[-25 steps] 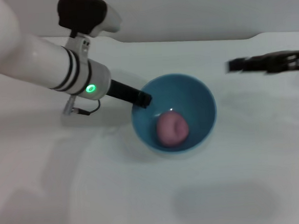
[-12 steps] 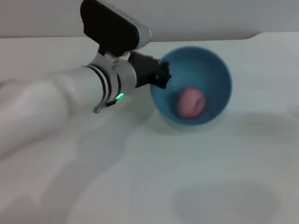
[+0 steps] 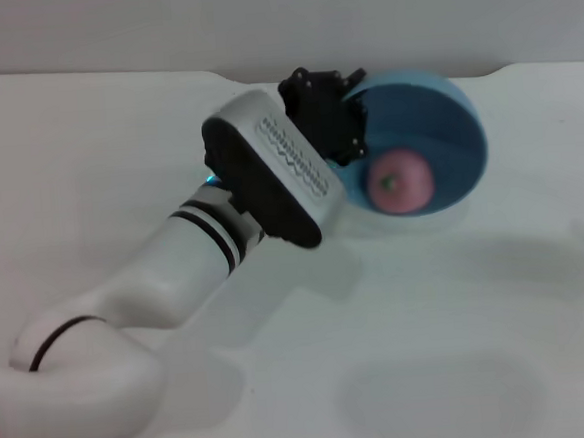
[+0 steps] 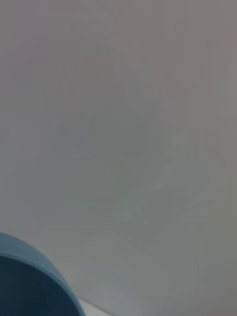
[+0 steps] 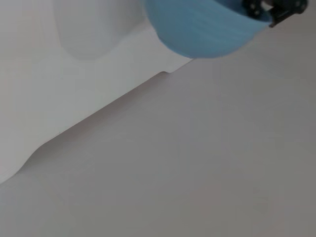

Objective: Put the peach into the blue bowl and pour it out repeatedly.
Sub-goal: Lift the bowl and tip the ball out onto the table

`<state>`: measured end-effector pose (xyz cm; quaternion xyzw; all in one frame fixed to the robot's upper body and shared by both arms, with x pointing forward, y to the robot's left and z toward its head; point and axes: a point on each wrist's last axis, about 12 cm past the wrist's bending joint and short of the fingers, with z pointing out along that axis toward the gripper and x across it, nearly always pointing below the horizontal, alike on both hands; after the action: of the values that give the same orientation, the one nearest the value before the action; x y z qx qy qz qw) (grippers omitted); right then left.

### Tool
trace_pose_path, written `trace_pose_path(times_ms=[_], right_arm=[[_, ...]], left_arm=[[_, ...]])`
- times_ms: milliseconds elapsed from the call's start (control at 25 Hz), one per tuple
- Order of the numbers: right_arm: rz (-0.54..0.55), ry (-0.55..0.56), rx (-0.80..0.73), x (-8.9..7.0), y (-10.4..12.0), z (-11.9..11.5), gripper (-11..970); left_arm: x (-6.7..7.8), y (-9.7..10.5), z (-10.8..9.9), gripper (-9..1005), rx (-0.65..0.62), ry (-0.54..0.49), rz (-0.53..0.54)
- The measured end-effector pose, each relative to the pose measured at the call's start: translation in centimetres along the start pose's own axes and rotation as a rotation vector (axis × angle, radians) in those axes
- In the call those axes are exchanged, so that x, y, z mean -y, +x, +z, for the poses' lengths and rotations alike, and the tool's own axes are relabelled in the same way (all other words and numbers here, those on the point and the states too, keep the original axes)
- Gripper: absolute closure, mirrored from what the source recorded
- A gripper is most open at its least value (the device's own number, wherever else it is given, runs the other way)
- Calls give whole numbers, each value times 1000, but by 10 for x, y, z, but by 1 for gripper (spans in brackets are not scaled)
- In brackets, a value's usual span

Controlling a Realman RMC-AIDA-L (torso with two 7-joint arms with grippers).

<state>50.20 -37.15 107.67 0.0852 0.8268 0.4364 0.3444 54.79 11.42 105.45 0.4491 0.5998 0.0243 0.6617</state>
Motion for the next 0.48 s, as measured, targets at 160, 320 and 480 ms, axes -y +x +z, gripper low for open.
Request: trace_pose_path(times_ms=[160,320,480], right_arm=[[0,2,1,0,0,0,558],[-1,9,6,1,-1,0,557],[-3,12,6,2,-1,0,557]], left_arm=[[2,1,-2,998,41,8,84],[6,3,-5,997,87,29,231],[13,2,-7,997,122,48,529]])
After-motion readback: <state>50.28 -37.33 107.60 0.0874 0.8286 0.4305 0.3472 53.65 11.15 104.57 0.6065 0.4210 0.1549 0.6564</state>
